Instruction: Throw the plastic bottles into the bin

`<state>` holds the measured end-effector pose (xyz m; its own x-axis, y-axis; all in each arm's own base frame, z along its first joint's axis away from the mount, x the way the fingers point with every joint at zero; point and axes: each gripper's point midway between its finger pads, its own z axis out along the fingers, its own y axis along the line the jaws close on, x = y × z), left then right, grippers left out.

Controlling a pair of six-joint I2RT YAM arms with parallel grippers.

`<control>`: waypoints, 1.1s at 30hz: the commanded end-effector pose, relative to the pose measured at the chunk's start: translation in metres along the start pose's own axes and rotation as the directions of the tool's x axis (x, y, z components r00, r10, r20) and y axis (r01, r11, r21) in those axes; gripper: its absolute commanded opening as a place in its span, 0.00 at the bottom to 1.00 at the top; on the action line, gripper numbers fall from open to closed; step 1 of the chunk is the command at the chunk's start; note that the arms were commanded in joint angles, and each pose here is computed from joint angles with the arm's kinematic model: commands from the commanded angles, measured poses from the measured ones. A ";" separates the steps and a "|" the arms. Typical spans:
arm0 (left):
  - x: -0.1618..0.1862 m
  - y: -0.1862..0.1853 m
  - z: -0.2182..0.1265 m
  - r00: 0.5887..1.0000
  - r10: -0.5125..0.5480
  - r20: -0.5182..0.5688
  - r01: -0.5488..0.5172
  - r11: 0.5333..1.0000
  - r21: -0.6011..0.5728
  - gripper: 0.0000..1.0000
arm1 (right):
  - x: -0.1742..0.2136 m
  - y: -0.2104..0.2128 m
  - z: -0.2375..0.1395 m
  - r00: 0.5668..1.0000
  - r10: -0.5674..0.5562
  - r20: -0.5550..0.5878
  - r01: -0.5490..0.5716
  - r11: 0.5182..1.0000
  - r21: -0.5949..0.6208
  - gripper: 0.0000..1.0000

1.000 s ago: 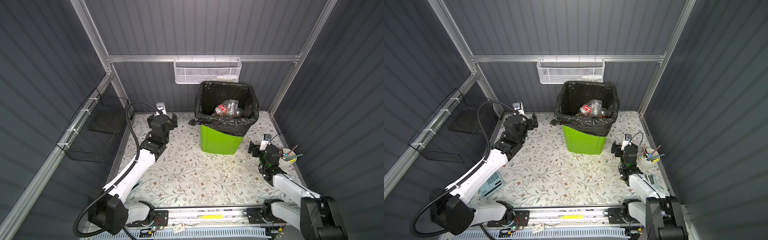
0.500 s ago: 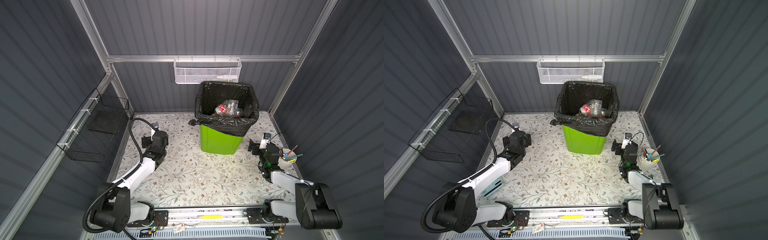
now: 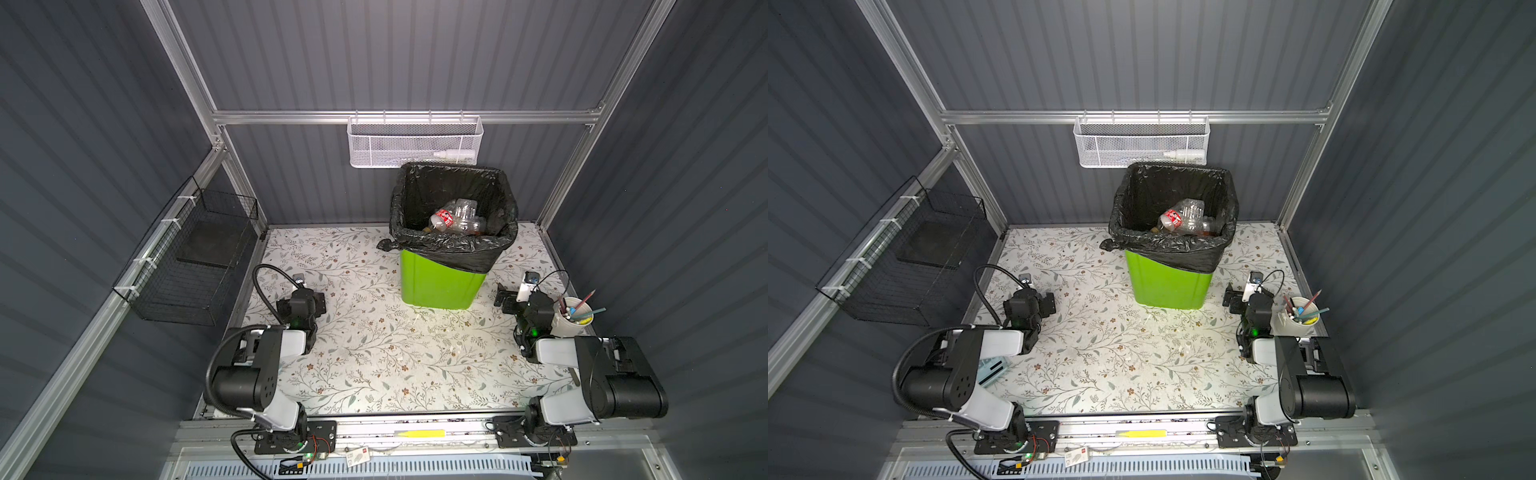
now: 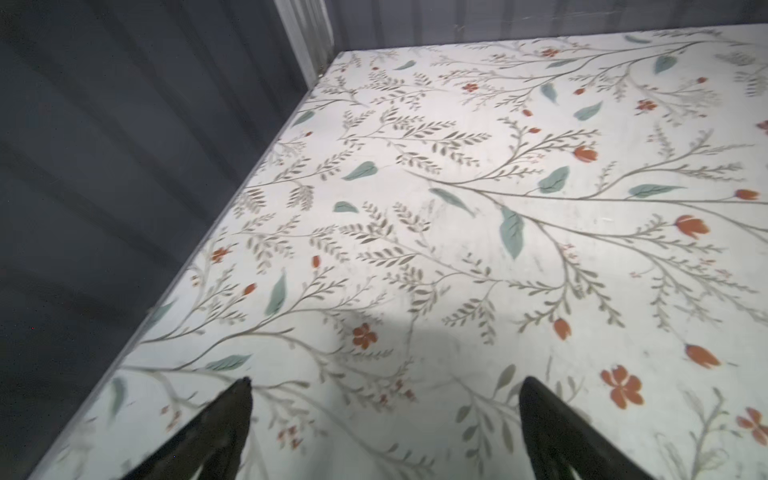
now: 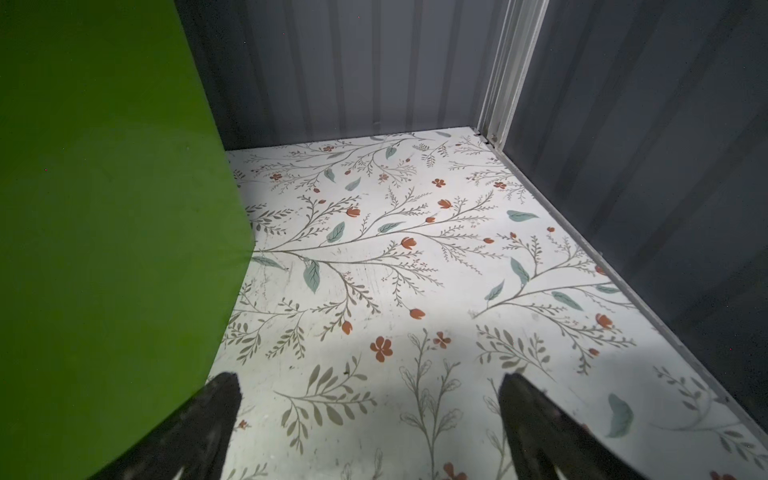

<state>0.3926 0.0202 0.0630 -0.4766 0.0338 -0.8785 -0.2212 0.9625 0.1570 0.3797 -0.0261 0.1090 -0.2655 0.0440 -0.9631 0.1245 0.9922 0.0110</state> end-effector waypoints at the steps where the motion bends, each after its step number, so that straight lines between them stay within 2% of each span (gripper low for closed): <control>1: -0.015 -0.031 0.007 0.991 -0.004 0.130 -0.017 0.986 0.163 1.00 | -0.013 -0.002 0.002 0.999 0.021 0.043 -0.021 1.000 0.003 0.99; 7: -0.012 -0.032 0.012 0.997 0.012 0.077 -0.025 0.986 0.165 1.00 | -0.013 -0.002 0.002 0.999 0.021 0.042 -0.021 1.000 0.002 0.99; 33: -0.013 -0.032 0.012 0.996 0.007 0.087 -0.021 0.986 0.164 1.00 | -0.013 -0.002 0.002 0.999 0.021 0.042 -0.021 1.000 0.002 0.99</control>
<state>0.4083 -0.0071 0.0518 -0.4422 0.0578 -0.8950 -0.0746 0.9921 0.1009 0.3801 -0.0276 0.1106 -0.2580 0.0530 -0.9647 0.1296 0.9914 0.0198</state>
